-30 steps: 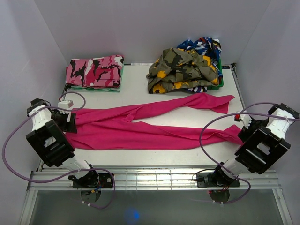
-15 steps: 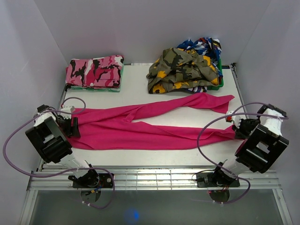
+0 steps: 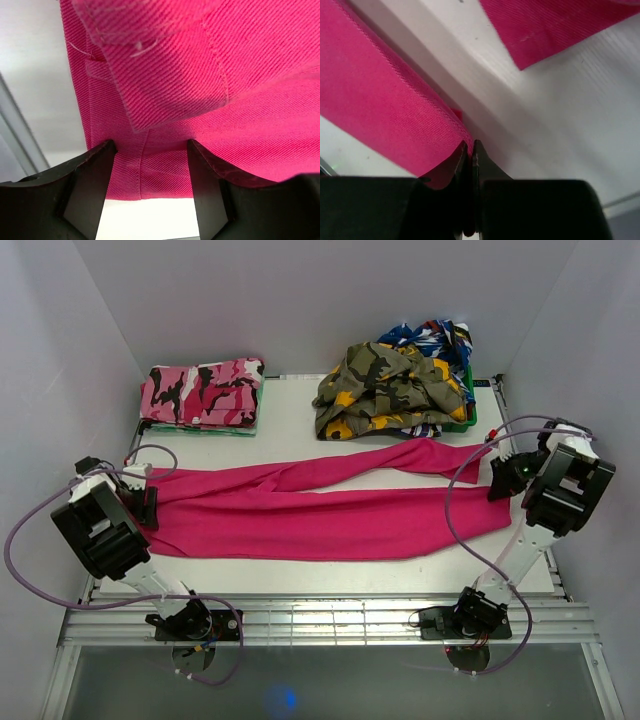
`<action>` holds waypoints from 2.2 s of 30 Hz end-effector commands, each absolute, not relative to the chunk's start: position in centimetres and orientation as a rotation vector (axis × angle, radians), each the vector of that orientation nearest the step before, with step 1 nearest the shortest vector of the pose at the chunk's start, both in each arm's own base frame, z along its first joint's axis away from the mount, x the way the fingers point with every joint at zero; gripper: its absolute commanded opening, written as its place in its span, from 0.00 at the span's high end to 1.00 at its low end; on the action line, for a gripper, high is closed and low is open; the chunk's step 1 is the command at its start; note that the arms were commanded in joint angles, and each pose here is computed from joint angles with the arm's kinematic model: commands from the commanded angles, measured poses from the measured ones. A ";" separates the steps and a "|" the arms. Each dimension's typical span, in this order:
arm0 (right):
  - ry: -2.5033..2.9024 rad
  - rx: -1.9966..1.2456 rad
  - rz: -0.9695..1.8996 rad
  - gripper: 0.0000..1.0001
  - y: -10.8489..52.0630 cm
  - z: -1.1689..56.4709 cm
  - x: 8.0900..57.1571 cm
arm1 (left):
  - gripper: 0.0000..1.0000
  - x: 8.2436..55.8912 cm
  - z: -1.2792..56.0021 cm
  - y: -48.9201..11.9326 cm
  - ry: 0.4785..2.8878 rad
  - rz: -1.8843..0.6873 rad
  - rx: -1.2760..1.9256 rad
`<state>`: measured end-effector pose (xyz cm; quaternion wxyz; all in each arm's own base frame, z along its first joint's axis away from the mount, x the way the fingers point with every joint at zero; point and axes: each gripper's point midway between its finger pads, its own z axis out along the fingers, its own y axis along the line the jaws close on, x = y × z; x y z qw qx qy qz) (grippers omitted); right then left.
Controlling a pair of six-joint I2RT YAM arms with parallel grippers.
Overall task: Fold and stack the trousers
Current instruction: Flatten the trousers out
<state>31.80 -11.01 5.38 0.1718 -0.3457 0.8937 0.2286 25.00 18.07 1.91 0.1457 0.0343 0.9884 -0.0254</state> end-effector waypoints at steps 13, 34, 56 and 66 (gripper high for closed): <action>2.583 -0.646 0.516 0.10 -12.4 9.8 30.8 | 0.23 24.2 0.2 19.6 2.864 0.009 0.119; 2.117 -1.731 0.418 0.14 -0.8 4.0 20.9 | 0.18 29.7 12.6 12.2 2.492 -0.397 0.245; 1.940 -2.036 0.641 0.80 11.5 7.5 34.5 | 0.18 32.7 13.9 7.1 2.505 -0.491 0.319; 2.217 -1.459 0.610 0.30 9.1 13.4 39.5 | 0.19 32.0 12.9 7.0 2.530 -0.490 0.319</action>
